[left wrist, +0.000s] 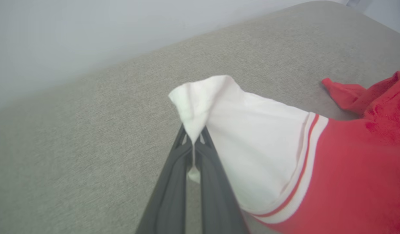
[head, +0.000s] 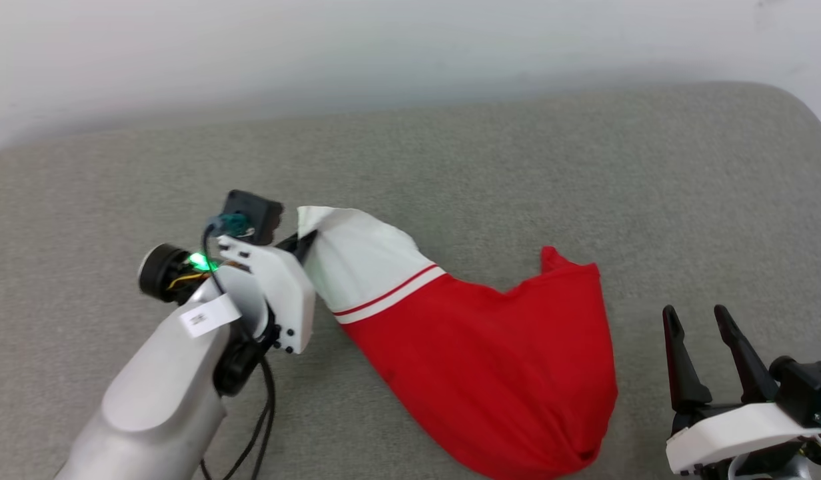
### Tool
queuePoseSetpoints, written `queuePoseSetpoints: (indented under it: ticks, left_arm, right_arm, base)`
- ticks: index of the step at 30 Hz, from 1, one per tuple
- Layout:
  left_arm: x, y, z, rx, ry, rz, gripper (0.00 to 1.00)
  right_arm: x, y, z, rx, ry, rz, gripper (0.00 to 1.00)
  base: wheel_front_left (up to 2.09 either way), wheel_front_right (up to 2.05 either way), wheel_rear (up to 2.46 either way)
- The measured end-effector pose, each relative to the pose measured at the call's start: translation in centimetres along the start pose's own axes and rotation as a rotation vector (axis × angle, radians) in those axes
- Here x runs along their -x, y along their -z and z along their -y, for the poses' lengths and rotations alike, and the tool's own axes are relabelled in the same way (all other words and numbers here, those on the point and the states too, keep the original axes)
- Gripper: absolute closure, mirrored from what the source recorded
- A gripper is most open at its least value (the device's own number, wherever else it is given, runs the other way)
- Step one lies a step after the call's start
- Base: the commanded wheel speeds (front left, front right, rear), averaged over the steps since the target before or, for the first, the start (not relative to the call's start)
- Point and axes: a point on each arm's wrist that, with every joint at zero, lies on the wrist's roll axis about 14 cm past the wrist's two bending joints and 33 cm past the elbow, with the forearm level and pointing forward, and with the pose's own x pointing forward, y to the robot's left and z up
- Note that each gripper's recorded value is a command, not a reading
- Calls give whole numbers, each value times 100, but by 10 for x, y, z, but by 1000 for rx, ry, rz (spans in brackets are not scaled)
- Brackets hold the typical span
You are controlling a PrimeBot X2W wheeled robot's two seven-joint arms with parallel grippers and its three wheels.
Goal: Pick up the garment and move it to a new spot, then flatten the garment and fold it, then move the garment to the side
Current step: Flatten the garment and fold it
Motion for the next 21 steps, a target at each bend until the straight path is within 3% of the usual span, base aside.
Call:
queuePoseSetpoints:
  ticks: [6,12,17,21]
  left_arm:
    - [49,-7,-44,48,-161,77,100]
    - [118,56,-82,239,-390,17,100]
    - [163,131,-81,403,-508,-115,100]
    - [175,163,-66,491,-516,-182,100]
  right_arm:
    - [-1,-6,-13,-4,-40,12,0]
    - [6,-11,-20,-6,-66,21,0]
    - [11,-10,-19,-4,-63,14,0]
    - [10,-11,-19,-3,-63,13,0]
  base:
    - [0,0,0]
    - [0,0,0]
    - [0,0,0]
    - [0,0,0]
